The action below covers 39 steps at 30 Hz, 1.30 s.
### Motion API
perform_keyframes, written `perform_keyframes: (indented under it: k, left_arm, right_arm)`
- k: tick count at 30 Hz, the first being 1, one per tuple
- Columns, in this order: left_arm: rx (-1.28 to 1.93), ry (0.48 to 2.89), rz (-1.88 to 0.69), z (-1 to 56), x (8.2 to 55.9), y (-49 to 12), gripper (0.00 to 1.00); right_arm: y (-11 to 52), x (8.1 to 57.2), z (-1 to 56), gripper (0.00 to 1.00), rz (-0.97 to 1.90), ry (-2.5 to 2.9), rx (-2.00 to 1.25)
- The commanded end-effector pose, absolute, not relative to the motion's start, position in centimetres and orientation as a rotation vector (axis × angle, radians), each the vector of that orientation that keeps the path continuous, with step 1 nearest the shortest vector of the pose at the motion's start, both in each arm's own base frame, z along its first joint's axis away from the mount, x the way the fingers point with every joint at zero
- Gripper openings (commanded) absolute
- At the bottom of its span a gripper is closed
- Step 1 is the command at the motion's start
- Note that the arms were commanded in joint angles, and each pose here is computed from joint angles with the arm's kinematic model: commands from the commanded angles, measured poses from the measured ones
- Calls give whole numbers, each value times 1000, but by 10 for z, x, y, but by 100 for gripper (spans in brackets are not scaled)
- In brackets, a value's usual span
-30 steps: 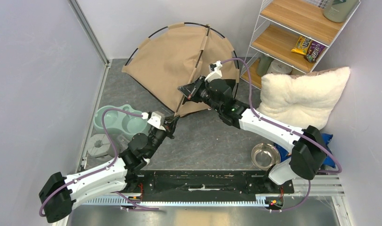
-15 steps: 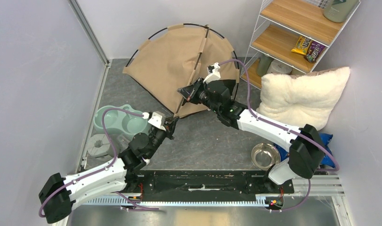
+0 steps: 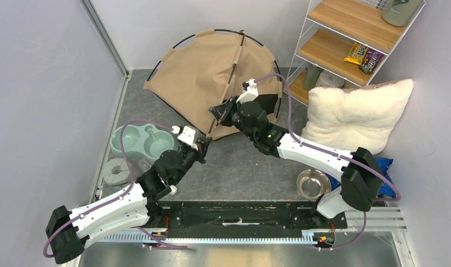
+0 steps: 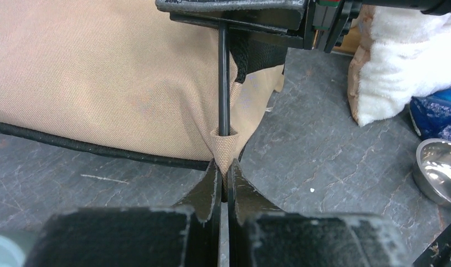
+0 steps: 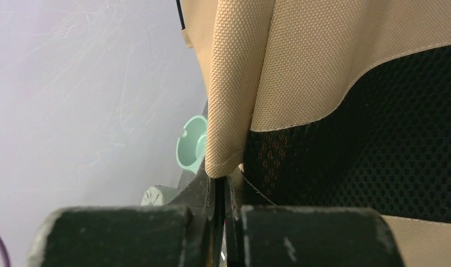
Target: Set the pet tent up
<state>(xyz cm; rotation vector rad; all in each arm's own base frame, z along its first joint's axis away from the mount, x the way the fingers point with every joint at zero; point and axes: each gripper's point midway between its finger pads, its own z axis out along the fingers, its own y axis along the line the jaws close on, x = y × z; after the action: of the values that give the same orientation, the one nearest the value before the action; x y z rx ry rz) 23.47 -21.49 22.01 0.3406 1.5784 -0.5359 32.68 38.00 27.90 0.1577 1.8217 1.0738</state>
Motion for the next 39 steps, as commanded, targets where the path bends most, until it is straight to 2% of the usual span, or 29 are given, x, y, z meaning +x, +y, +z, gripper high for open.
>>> perform_keyframes:
  k: [1,4,8,17,19,22,25,28,32,39]
  left_arm:
    - [255,1488,-646,276,232,-220,9]
    - [272,1508,-645,281,230,-221,28]
    - [270,1518,-629,290,228,-214,43]
    - [187,1510,-526,307,230,-182,51]
    - [164,1517,-490,309,231,-174,52]
    - [130,1519,-446,315,233,-164,53]
    - [110,1532,-397,319,233,-151,55]
    - [89,1539,-362,325,230,-139,57]
    - [71,1560,-316,328,224,-122,59]
    - [33,1536,-324,337,216,-106,59]
  right_arm:
    - [366,329,229,0,849,1905,101]
    - [369,323,221,0,812,1910,44]
    - [377,310,199,0,785,1940,-53]
    - [392,276,159,2,808,2034,-235]
    - [384,271,152,12,778,2085,-242]
    - [369,262,152,34,739,2132,-240]
    - [349,256,165,55,692,2143,-224]
    - [330,251,188,70,656,2122,-225]
    - [308,245,222,81,624,2076,-242]
    - [293,264,293,81,541,1923,-223]
